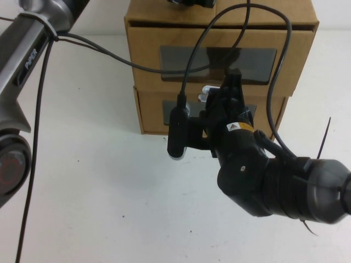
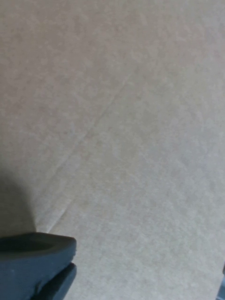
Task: Open the shoe box
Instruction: 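Pull the top drawer of the cardboard box fully open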
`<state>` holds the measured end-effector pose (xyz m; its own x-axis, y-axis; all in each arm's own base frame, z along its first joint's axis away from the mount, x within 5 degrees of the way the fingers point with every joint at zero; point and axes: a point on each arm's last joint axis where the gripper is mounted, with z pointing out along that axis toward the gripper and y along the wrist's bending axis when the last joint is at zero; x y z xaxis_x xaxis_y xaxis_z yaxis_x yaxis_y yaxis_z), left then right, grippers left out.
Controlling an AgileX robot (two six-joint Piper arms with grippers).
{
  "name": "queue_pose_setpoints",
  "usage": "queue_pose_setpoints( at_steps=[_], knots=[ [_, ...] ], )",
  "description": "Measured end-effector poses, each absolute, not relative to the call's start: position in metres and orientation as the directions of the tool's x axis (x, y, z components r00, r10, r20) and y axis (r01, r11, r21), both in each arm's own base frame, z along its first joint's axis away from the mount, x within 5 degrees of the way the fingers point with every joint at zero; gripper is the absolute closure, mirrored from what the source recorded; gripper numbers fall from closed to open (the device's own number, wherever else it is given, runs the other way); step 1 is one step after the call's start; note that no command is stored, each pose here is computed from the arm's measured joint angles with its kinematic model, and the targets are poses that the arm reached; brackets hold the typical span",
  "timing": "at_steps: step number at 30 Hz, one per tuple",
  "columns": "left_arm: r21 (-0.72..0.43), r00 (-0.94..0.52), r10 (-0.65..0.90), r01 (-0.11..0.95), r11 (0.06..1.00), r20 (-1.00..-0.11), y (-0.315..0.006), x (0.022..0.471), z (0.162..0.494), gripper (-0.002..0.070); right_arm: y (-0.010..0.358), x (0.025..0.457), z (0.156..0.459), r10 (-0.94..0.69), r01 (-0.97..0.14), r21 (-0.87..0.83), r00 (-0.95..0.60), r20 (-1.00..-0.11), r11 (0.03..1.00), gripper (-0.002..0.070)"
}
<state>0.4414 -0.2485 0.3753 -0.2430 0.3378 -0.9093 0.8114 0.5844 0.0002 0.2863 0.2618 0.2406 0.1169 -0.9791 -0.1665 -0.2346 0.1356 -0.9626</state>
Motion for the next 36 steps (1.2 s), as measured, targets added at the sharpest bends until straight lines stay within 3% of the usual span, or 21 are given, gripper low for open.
queue_pose_setpoints(
  at_steps=[10,20,29,36],
  knots=[
    [-0.004,-0.251,0.347,0.815,0.579,-0.903,-0.247,0.441,0.375,0.0682,0.273,0.260,0.241,-0.980,-0.236,-0.963,0.116,-0.161,0.130,0.0676],
    [-0.010,-0.252,0.343,0.817,0.576,-0.905,-0.247,0.441,0.375,0.0682,0.253,0.213,0.241,-0.972,-0.236,-0.970,0.209,-0.103,0.052,0.0676],
    [-0.016,-0.258,0.340,0.817,0.577,-0.904,-0.247,0.440,0.375,0.0682,0.251,0.172,0.259,-0.954,-0.263,-0.955,0.225,-0.198,0.136,0.0678],
    [-0.018,-0.260,0.339,0.816,0.577,-0.904,-0.247,0.440,0.375,0.0682,0.252,0.163,0.256,-0.956,-0.306,-0.941,0.200,-0.212,0.145,0.0677]
  ],
)
